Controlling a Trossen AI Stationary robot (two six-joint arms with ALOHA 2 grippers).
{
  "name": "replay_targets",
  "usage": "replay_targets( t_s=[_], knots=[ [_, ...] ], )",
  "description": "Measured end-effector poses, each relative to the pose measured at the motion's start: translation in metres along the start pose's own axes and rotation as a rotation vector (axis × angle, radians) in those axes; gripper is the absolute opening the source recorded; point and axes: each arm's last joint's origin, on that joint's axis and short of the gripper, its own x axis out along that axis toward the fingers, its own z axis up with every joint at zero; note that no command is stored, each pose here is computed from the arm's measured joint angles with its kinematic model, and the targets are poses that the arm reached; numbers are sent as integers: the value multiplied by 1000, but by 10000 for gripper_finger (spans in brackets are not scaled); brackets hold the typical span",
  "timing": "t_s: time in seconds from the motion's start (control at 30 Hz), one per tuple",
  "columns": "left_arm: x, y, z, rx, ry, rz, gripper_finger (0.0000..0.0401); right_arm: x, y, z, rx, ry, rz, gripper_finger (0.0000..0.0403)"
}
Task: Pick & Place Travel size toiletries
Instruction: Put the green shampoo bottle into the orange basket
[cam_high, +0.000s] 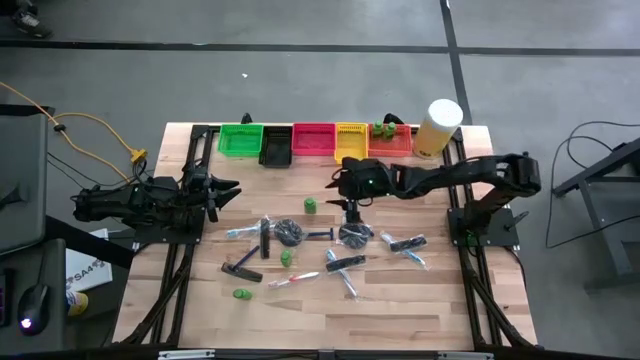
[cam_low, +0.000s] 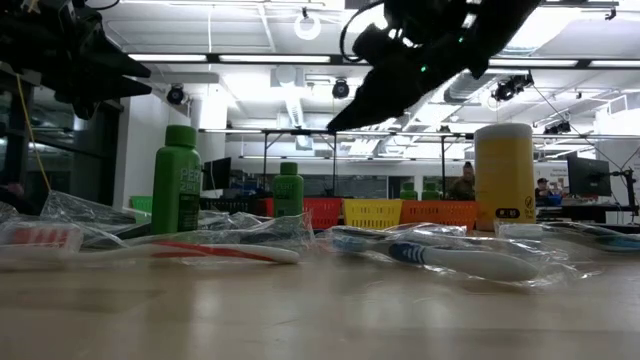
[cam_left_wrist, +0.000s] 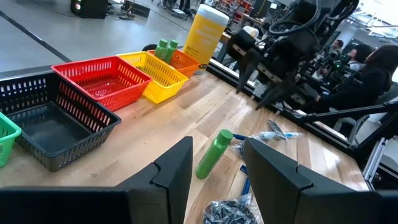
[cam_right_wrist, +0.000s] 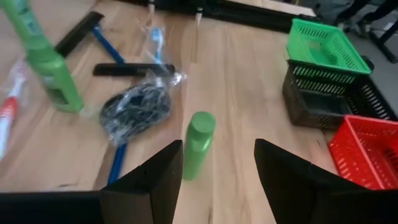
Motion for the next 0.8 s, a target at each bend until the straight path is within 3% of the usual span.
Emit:
replay_targets(
  t_s=[0.4, 0.8],
  knots=[
    [0, 0, 0, 0, 0, 0, 147, 10, 11, -18, 74, 112, 27, 192],
    [0, 0, 0, 0, -1, 0, 147, 6, 18, -55, 122, 69, 5, 192]
  ],
)
